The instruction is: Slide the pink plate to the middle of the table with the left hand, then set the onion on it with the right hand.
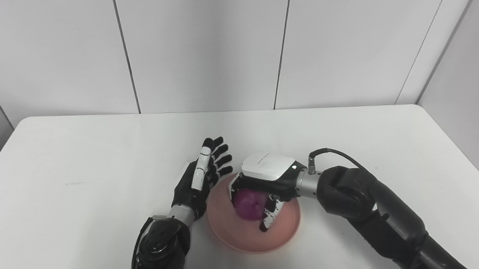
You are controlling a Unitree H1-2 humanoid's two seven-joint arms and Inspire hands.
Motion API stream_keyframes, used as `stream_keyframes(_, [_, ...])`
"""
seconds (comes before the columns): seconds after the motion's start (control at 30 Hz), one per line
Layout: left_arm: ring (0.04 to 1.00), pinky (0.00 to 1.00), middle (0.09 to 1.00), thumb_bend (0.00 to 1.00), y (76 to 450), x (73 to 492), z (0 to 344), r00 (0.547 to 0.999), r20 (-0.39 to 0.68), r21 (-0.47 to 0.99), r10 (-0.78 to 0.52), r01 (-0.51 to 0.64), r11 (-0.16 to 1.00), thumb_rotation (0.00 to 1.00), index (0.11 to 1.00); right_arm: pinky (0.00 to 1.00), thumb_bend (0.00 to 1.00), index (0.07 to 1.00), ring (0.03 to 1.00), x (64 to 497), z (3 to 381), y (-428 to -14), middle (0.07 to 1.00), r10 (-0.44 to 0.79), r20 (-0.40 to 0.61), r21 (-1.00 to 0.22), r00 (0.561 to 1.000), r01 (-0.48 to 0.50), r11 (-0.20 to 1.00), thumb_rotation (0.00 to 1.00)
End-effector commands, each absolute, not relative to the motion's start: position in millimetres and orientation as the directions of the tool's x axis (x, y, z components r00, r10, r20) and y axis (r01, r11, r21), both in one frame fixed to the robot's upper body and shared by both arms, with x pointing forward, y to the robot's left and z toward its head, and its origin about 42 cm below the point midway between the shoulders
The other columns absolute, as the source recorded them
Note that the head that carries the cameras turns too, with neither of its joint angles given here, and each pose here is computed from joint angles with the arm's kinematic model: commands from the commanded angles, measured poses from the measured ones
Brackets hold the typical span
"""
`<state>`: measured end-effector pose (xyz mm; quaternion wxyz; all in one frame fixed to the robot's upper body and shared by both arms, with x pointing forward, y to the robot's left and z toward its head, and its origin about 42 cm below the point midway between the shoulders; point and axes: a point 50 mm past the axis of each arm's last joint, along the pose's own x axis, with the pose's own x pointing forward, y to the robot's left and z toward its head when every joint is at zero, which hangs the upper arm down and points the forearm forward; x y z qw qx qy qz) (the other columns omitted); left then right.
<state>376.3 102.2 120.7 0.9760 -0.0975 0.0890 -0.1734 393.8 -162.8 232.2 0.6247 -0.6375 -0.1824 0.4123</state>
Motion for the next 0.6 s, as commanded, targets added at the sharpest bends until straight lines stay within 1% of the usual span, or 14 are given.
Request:
stream_keyframes(0.0, [0.893,0.83,0.929,0.64,110,348,65,0.854,-0.4,-0.25,-0.334,0.249,0.936,0.98,0.901,0.39,0.53,0.507,0.472,400,263,-161,0.478,0.773,-0.231,-0.971,0.591,-0.19,-0.145,0.01])
stream_keyframes(0.03, [0.892,0.83,0.927,0.64,110,348,65,0.854,-0.401,-0.249,-0.332,0.247,0.936,0.98,0.898,0.4,0.53,0.505,0.481,400,264,-161,0.481,0.769,-0.234,-0.97,0.595,-0.195,-0.145,0.01])
stream_keyframes(0.07, [0.891,0.83,0.926,0.64,111,348,65,0.854,-0.402,-0.249,-0.331,0.245,0.937,0.98,0.898,0.41,0.52,0.5,0.497,400,264,-162,0.535,0.766,-0.233,-0.97,0.599,-0.198,-0.141,0.08])
stream_keyframes(0.1, [0.89,0.83,0.925,0.65,111,348,65,0.854,-0.403,-0.248,-0.33,0.245,0.937,0.98,0.896,0.42,0.52,0.498,0.51,400,265,-162,0.567,0.765,-0.23,-0.971,0.602,-0.199,-0.135,0.12])
stream_keyframes(0.13, [0.889,0.83,0.923,0.65,111,348,64,0.854,-0.404,-0.248,-0.328,0.243,0.938,0.98,0.895,0.43,0.59,0.525,0.528,399,266,-162,0.603,0.764,-0.225,-0.972,0.605,-0.198,-0.13,0.18])
stream_keyframes(0.17, [0.887,0.82,0.922,0.65,111,348,64,0.854,-0.405,-0.246,-0.328,0.243,0.938,0.98,0.894,0.44,0.77,0.594,0.542,399,266,-163,0.624,0.765,-0.219,-0.973,0.605,-0.193,-0.126,0.29])
stream_keyframes(0.2, [0.887,0.82,0.923,0.65,112,348,64,0.854,-0.404,-0.246,-0.328,0.244,0.938,0.98,0.894,0.45,0.86,0.625,0.551,399,267,-163,0.637,0.766,-0.214,-0.974,0.606,-0.188,-0.124,0.35])
stream_keyframes(0.27, [0.886,0.82,0.923,0.65,112,348,64,0.854,-0.403,-0.247,-0.328,0.243,0.938,0.98,0.893,0.45,0.91,0.647,0.554,398,269,-163,0.647,0.765,-0.207,-0.976,0.61,-0.18,-0.121,0.4])
stream_keyframes(0.33, [0.886,0.82,0.924,0.65,111,347,64,0.855,-0.403,-0.246,-0.327,0.243,0.938,0.98,0.89,0.44,0.96,0.656,0.553,397,271,-163,0.653,0.767,-0.197,-0.979,0.61,-0.17,-0.115,0.45])
stream_keyframes(0.43, [0.885,0.81,0.925,0.64,111,347,64,0.854,-0.404,-0.25,-0.328,0.242,0.938,0.98,0.887,0.45,0.99,0.666,0.572,397,274,-164,0.671,0.768,-0.188,-0.981,0.613,-0.159,-0.113,0.51])
stream_keyframes(0.57, [0.885,0.82,0.925,0.64,112,348,63,0.855,-0.404,-0.245,-0.325,0.241,0.939,0.99,0.894,0.46,1.0,0.689,0.584,397,276,-165,0.686,0.768,-0.176,-0.983,0.615,-0.154,-0.102,0.56])
